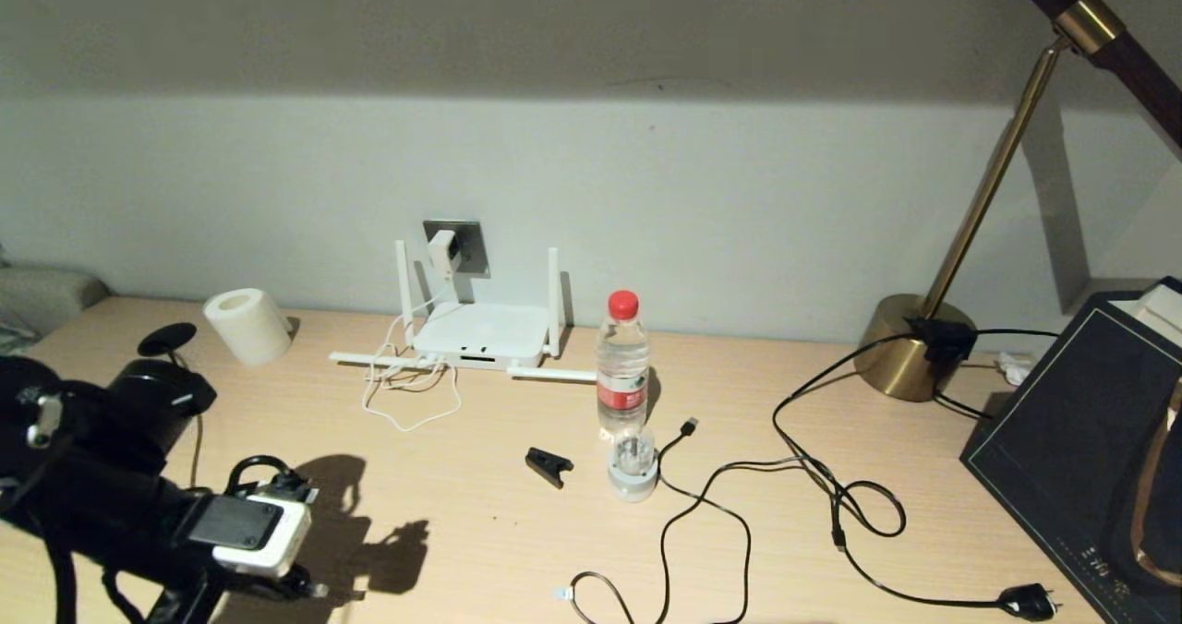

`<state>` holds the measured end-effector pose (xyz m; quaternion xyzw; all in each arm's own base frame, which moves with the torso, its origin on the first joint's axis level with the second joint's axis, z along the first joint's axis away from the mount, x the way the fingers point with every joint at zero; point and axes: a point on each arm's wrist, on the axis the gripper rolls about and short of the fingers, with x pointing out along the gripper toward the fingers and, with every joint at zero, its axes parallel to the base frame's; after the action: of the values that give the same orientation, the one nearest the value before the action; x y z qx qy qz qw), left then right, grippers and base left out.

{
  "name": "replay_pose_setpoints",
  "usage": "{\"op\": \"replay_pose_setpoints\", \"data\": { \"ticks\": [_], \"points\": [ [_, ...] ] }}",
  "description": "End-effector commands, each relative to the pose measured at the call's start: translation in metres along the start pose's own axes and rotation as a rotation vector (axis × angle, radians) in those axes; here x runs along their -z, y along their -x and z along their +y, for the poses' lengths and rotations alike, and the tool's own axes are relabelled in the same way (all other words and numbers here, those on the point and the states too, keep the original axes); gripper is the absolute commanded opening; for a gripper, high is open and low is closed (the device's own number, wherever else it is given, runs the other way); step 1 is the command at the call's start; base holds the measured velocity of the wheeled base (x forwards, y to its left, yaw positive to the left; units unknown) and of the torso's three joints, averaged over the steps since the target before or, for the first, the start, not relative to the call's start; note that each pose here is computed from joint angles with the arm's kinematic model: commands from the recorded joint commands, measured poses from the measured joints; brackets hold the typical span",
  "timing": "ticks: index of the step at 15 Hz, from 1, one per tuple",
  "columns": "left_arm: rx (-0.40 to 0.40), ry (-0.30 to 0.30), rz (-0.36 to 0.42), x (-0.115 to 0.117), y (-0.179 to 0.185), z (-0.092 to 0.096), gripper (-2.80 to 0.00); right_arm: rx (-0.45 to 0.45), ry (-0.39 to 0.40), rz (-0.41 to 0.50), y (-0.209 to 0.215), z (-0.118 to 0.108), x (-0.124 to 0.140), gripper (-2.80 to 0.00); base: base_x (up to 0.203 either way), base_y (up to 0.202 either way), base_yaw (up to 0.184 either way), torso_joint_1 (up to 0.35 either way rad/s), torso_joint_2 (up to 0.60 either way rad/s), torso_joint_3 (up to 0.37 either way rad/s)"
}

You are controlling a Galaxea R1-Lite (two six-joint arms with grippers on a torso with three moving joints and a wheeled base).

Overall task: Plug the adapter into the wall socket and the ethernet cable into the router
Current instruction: Pick up cable, then align cable and router interface

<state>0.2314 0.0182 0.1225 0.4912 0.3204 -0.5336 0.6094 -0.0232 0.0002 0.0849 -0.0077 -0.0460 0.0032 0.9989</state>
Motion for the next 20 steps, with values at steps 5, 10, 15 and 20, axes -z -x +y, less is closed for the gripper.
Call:
{"op": "replay_pose_setpoints", "data": {
  "ticks": [5, 10, 15, 20],
  "points": [
    [-0.127, -0.086, -0.103, -0.068, 0.009, 0.025, -2.8, -0.001, 0.0, 0.037, -0.002, 0.0, 0.01, -2.8, 0.0, 0.0, 0.0, 0.0, 0.0, 0.0],
    [-0.301, -0.103, -0.199, -0.127, 0.036, 0.057, -2.8, 0.005, 0.011, 0.036, -0.002, 0.0, 0.01, -2.8, 0.0, 0.0, 0.0, 0.0, 0.0, 0.0],
    [-0.453, -0.116, -0.246, -0.137, 0.052, 0.078, -2.8, -0.119, -0.051, 0.031, -0.007, 0.002, -0.067, -2.8, 0.0, 0.0, 0.0, 0.0, 0.0, 0.0],
    [-0.516, -0.203, -0.313, -0.167, 0.074, 0.076, -2.8, -0.518, -0.333, 0.489, -0.114, 0.01, -0.116, 0.0, 0.0, 0.0, 0.0, 0.0, 0.0, 0.0]
  ]
}}
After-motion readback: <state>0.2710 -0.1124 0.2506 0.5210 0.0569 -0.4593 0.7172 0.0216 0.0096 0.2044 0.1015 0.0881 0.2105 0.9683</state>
